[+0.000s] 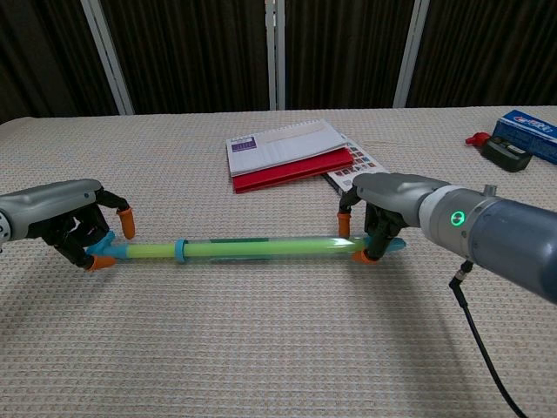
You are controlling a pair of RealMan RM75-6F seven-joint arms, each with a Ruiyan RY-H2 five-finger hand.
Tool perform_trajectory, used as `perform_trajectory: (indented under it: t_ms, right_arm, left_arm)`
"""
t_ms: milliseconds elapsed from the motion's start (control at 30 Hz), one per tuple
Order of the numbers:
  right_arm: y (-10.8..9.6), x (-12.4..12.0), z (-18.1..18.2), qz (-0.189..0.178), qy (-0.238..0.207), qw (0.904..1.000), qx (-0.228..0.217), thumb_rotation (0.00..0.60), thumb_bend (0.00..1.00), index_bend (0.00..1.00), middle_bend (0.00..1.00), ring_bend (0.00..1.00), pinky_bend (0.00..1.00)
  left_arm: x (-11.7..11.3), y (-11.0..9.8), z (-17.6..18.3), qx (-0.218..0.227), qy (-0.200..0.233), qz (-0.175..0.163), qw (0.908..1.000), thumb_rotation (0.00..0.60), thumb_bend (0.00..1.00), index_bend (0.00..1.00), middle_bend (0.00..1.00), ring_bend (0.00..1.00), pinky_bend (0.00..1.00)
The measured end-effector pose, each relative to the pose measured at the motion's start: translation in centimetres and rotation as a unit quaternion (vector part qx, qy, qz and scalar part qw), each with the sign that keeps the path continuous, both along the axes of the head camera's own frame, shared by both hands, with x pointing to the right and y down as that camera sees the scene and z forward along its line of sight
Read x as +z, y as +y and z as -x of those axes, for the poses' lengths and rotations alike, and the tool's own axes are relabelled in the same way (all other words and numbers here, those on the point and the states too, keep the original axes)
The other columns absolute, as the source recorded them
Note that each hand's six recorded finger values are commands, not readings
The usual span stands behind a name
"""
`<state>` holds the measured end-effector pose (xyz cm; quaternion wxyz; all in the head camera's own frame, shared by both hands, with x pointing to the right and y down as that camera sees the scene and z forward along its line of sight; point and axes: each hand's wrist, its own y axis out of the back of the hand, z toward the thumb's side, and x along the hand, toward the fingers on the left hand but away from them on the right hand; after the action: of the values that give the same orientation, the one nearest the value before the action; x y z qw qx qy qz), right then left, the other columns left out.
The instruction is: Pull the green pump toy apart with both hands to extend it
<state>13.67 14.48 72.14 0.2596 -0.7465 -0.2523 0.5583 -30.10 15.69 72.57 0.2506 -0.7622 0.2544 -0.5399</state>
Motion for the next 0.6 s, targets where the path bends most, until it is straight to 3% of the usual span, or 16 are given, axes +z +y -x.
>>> perform_trajectory:
  t_ms: [600]
  right_arm:
    - [0.0, 0.1, -0.2, 0.001, 0.001, 1.0000, -0.001, 0.600, 0.38, 0.60, 1.00, 1.00, 1.00]
  left_arm:
    - [1.2, -0.4, -0.8, -0.010, 0.001, 0.008, 0.9999, 0.600, 0.36, 0.47, 0.84, 0.80, 1.00]
